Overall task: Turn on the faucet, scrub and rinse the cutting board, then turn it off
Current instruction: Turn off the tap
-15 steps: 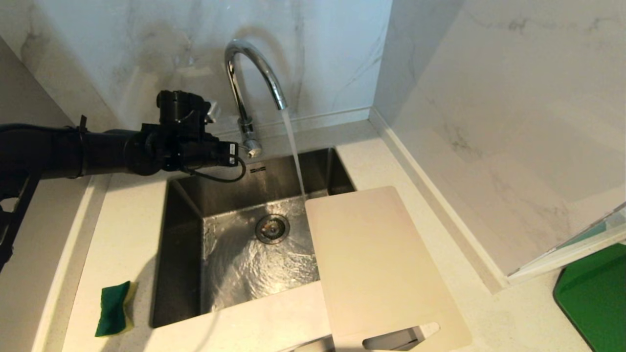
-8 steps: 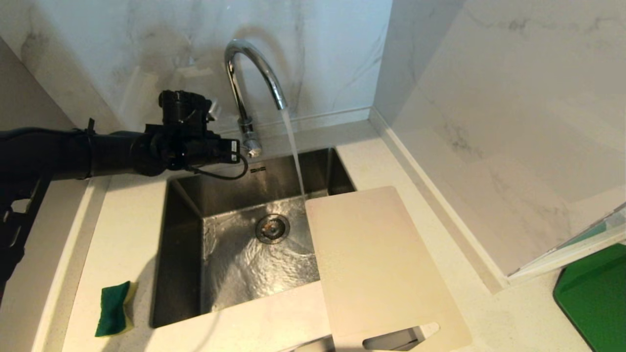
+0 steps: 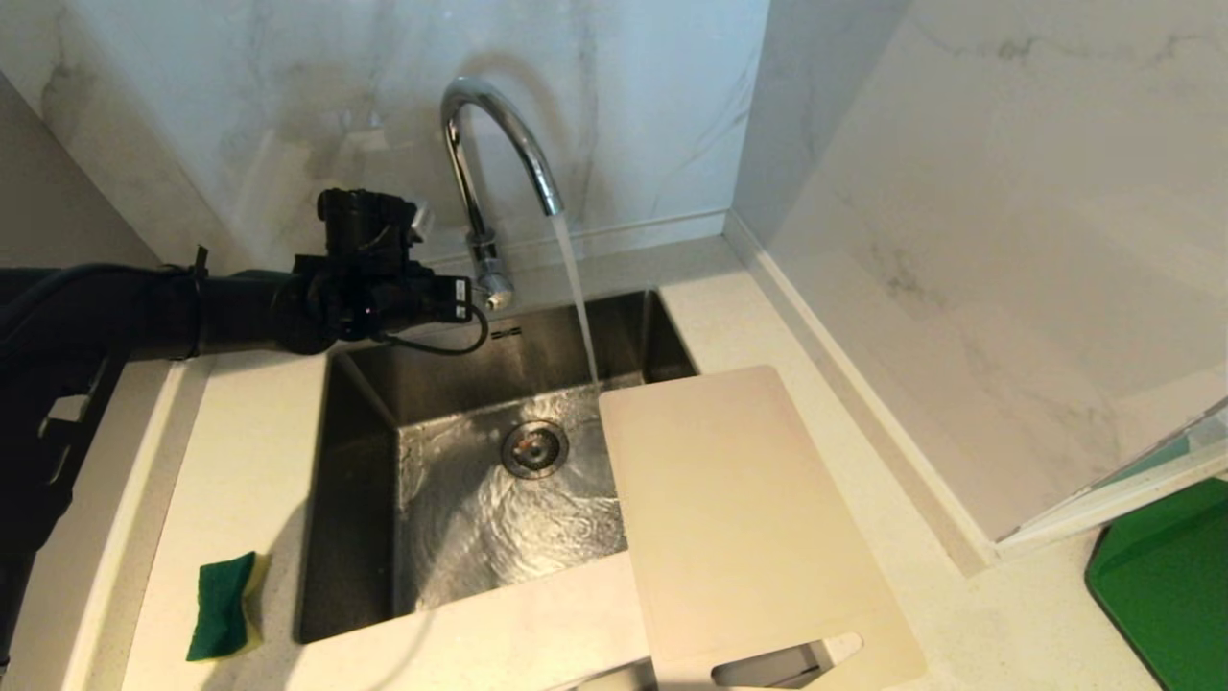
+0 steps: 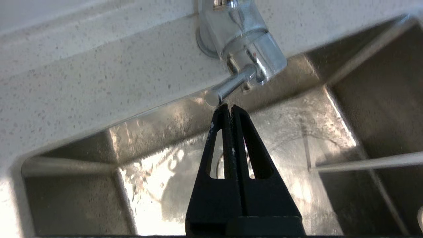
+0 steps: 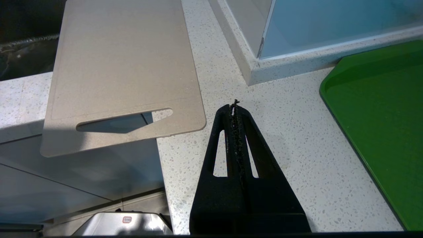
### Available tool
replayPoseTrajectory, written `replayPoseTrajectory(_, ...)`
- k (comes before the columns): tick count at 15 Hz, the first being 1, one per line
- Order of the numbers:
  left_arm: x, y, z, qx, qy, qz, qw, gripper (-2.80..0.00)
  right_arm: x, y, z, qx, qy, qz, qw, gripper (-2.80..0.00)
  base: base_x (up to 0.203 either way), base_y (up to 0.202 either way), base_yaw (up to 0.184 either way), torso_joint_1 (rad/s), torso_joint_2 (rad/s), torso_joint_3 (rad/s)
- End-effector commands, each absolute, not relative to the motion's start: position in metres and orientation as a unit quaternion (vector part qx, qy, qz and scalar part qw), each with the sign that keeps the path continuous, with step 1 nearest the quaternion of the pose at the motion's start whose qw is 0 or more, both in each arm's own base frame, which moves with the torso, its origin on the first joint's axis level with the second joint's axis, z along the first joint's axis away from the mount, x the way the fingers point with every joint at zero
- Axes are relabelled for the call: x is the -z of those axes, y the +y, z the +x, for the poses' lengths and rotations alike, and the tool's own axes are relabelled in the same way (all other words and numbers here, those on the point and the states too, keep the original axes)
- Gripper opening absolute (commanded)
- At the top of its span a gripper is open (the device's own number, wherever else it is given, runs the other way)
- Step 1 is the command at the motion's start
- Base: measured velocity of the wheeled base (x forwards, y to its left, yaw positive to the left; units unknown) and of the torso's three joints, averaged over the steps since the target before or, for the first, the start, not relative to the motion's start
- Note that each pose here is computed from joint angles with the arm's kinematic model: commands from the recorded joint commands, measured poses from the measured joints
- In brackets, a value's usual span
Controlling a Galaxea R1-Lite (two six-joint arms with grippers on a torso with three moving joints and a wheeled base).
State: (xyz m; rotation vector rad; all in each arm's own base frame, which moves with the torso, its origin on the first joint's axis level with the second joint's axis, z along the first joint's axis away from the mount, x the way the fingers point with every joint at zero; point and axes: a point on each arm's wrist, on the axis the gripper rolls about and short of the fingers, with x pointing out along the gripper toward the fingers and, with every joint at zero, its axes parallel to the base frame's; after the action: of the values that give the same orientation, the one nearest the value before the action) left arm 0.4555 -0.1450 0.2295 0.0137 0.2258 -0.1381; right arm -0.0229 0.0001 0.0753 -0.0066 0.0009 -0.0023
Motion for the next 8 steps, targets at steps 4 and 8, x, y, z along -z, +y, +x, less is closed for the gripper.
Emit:
replayPoseTrajectory(4,-0.2215,-0.1464,0.4641,0.059,0.095,0.004,0.994,-2.8,-0.0749,0.0001,-0.0227,0.001,0.001,-0.004,1.0,-2.8,0.0,0.0,0.0,0.0,0.0,0.0)
replayPoseTrajectory(8,-0.2185,-0.1415,0.4675,0.053,0.095,0.003,0.994,-2.8,-0.0749,0.0001,-0.0228,0.001,0.001,-0.004,1.0,-2.8,0.0,0.0,0.0,0.0,0.0,0.0)
